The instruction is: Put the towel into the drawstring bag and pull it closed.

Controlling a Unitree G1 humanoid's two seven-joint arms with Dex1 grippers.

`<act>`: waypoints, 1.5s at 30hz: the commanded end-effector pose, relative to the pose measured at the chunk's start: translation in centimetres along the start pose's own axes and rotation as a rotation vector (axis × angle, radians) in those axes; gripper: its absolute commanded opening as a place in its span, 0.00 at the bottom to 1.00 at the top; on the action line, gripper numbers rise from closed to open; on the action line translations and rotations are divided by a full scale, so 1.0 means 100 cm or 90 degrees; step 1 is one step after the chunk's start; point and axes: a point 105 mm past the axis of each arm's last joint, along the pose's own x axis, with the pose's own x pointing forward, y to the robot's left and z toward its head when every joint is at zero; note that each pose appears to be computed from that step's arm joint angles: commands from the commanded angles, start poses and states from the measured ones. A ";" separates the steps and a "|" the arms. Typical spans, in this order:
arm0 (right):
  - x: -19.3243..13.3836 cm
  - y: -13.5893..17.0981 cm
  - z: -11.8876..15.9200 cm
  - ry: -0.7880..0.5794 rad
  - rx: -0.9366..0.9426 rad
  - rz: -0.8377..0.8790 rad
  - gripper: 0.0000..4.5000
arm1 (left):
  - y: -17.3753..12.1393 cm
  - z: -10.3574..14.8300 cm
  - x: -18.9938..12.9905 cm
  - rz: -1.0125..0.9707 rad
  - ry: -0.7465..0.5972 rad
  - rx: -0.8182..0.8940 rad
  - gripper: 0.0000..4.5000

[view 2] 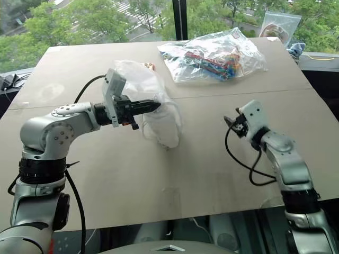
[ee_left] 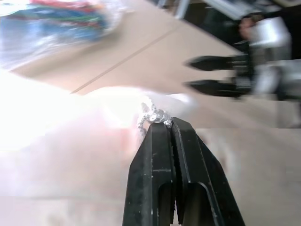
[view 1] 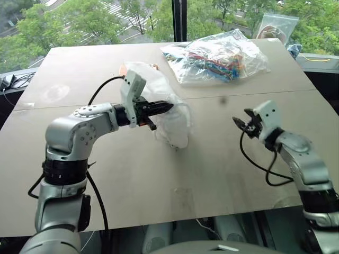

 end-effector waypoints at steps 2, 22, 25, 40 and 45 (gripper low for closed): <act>-0.017 0.062 0.029 -0.069 0.078 0.197 0.70 | 0.018 0.021 0.000 0.067 -0.076 0.053 0.00; 0.009 0.089 0.020 -0.028 0.069 0.234 0.99 | -0.045 0.040 0.008 -0.124 -0.101 -0.031 0.00; 0.017 0.086 0.012 -0.002 0.055 0.212 0.99 | -0.028 0.043 0.010 -0.082 -0.107 -0.040 0.00; 0.053 0.084 0.010 -0.004 0.010 0.173 0.99 | -0.021 0.091 -0.006 -0.096 -0.183 -0.064 0.00; 0.059 0.091 0.009 -0.006 0.042 0.203 0.99 | -0.017 0.099 -0.007 -0.087 -0.196 -0.069 0.00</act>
